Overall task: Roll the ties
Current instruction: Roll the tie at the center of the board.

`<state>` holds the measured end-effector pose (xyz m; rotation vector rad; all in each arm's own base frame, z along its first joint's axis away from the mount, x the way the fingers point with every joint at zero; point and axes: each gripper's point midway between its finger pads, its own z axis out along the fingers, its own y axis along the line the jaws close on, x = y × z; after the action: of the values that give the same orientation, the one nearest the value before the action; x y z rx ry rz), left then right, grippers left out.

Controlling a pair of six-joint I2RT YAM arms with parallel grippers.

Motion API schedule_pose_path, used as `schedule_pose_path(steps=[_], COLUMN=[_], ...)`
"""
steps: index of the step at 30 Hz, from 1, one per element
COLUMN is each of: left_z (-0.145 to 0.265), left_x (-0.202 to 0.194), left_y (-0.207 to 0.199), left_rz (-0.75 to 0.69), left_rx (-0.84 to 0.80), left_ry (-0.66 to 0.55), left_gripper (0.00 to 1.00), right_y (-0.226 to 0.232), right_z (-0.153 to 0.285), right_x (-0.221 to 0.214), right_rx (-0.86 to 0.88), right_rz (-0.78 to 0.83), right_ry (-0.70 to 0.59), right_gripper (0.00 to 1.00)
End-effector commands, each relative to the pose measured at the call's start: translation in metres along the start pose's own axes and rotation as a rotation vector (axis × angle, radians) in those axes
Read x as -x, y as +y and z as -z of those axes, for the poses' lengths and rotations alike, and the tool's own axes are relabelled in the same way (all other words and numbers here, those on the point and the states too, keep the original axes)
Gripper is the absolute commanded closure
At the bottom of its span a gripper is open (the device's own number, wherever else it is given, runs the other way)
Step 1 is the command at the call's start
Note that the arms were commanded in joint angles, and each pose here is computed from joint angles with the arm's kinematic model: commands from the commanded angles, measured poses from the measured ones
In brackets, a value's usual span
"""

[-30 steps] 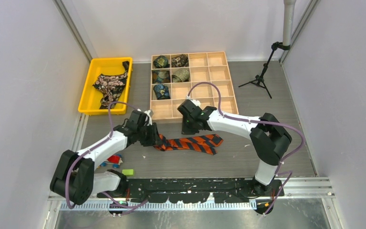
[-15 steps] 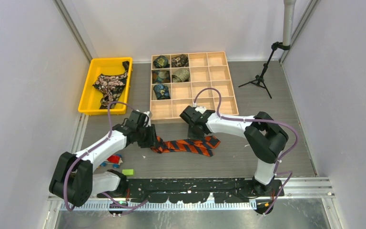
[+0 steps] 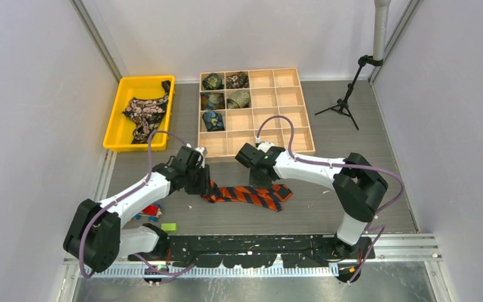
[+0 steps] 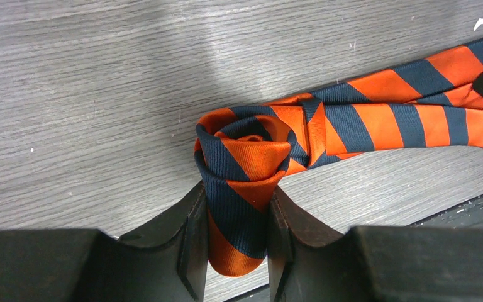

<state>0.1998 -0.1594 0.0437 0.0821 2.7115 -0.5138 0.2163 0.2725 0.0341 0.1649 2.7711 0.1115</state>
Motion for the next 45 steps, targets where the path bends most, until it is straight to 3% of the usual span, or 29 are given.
schedule_pose_path(steps=[1,8,23,30,36,45], left_z=[0.007,0.006,0.011,0.013,0.017,0.015], left_x=[0.019,0.021,0.028,0.029,0.035,0.039], left_y=[-0.007,-0.008,-0.008,0.004,0.015,0.030], left_rz=[-0.044,-0.050,-0.045,-0.074,-0.103,-0.174], left_rx=[0.000,0.005,0.026,0.134,0.257,0.468], left_ry=[-0.058,-0.058,-0.084,-0.101,-0.147,-0.158], left_gripper=[0.73,0.74,0.74,0.75,0.75,0.75], right_y=[0.054,0.129,0.182,0.162,0.106,0.043], right_z=[0.046,0.059,0.009,0.024,0.048,0.082], right_x=[0.034,0.027,-0.004,-0.002,0.009,0.038], right_rx=[0.220,0.526,0.653,0.614,0.469,0.397], right_rz=[0.037,0.032,0.024,0.042,0.017,-0.075], right_ry=[-0.122,-0.074,0.087,0.058,-0.027,-0.158], right_gripper=[0.85,0.84,0.84,0.84,0.84,0.84])
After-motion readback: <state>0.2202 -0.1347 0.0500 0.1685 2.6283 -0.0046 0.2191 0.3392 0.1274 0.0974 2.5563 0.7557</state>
